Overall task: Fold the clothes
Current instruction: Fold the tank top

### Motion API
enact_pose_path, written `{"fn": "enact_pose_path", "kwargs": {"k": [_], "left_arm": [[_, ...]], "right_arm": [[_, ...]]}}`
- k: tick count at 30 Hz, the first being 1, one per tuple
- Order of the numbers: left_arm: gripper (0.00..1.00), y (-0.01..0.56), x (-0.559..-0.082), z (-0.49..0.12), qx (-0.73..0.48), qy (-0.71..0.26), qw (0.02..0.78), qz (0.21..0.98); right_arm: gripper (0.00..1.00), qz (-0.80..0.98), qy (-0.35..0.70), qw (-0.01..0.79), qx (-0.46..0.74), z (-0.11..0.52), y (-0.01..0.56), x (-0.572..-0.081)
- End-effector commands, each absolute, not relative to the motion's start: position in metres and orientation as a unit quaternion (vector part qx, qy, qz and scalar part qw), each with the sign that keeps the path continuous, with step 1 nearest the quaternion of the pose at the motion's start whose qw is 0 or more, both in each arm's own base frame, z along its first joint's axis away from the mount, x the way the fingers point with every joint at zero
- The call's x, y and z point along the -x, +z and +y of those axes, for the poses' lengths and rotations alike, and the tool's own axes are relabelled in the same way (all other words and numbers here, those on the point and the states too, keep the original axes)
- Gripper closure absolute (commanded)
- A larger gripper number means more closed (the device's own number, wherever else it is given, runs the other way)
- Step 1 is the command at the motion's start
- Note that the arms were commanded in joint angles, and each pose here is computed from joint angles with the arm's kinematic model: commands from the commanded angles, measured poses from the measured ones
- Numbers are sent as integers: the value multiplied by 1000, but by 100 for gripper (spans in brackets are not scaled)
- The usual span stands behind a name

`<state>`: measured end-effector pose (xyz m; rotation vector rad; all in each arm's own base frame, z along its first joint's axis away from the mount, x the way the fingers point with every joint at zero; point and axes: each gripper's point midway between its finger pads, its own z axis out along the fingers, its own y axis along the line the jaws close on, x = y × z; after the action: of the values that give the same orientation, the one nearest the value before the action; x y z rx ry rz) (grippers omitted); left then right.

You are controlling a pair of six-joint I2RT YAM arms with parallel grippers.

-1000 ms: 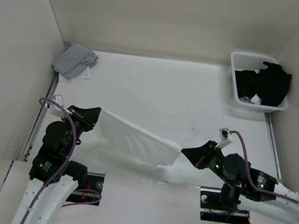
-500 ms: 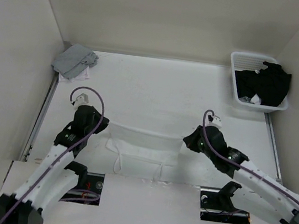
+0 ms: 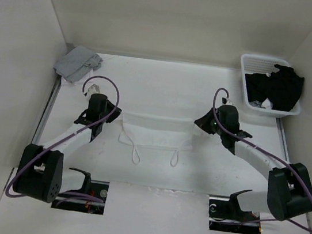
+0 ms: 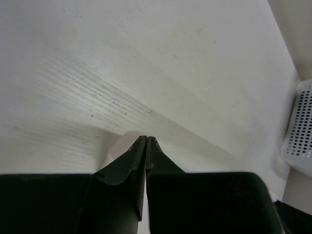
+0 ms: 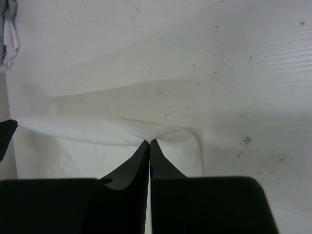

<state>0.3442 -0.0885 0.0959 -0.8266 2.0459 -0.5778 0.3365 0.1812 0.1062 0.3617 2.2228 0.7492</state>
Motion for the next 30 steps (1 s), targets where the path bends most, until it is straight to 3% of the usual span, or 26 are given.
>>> {"fn": "enact_pose_path", "kwargs": {"k": [1, 16, 25, 27, 30], "left_arm": [[99, 139, -354, -97, 311, -276, 470, 778], [99, 112, -242, -95, 290, -290, 432, 804], [95, 55, -215, -92, 323, -263, 369, 831], [93, 54, -215, -91, 327, -262, 368, 830], [83, 61, -217, -90, 326, -264, 375, 827]], "right_arm": [[96, 844, 328, 407, -116, 191, 134, -343], [96, 857, 326, 368, -156, 174, 80, -252], [95, 878, 299, 318, -197, 172, 45, -227], [92, 880, 294, 314, -202, 170, 42, -226], [73, 877, 288, 325, -205, 166, 46, -227]]}}
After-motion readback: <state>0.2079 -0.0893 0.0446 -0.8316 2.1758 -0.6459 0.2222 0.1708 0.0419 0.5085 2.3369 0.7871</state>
